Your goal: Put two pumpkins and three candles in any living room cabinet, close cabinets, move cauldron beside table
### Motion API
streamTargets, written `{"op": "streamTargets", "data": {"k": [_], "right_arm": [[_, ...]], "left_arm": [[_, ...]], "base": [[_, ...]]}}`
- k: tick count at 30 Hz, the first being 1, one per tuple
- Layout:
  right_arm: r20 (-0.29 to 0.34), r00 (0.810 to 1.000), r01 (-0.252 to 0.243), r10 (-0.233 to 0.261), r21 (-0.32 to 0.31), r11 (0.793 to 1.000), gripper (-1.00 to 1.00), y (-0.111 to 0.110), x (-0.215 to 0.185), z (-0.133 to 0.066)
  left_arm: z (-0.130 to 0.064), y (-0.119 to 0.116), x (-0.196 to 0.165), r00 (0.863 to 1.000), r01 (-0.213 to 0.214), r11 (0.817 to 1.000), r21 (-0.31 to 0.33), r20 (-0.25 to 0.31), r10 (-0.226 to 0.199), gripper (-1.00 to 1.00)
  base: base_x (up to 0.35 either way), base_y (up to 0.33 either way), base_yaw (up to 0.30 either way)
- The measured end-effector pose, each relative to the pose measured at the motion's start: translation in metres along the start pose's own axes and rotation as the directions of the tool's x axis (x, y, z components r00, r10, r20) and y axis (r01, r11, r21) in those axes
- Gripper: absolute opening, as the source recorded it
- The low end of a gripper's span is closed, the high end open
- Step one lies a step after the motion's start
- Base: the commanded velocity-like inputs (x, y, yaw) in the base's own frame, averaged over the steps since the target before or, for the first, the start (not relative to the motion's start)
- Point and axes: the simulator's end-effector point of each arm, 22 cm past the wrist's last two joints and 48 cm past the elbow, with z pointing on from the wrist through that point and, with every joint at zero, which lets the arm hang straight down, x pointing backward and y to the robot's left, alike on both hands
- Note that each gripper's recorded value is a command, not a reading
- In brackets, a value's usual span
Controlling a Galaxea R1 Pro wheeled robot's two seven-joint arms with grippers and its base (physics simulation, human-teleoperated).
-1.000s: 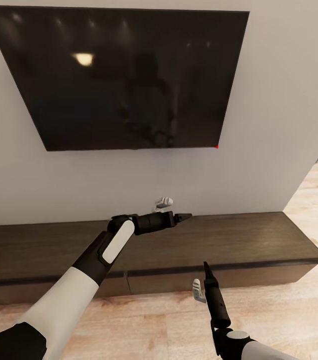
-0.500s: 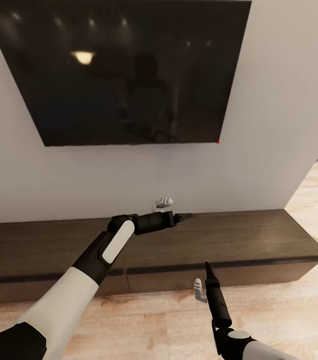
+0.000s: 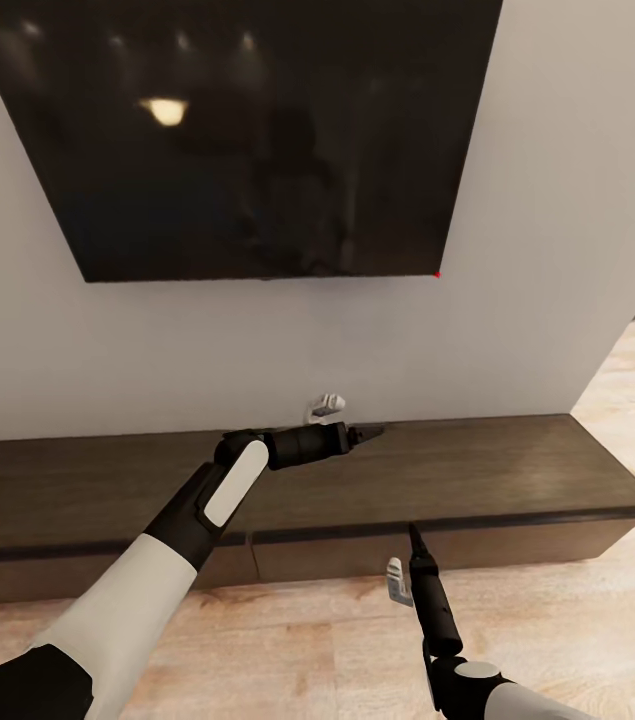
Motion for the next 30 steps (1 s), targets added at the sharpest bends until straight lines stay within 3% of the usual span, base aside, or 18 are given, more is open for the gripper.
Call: {"op": "streamTargets", "data": {"k": [30], "right_arm": [[0.0, 1.0, -0.001, 0.001, 0.004, 1.0, 1.0, 0.056, -0.01, 0.006]], "left_arm": [[0.011, 0.038, 0.043, 1.0, -0.001, 1.0, 0.0, 0.0, 0.001, 1.0]], "base": [[0.0, 0.0, 0.0]]}}
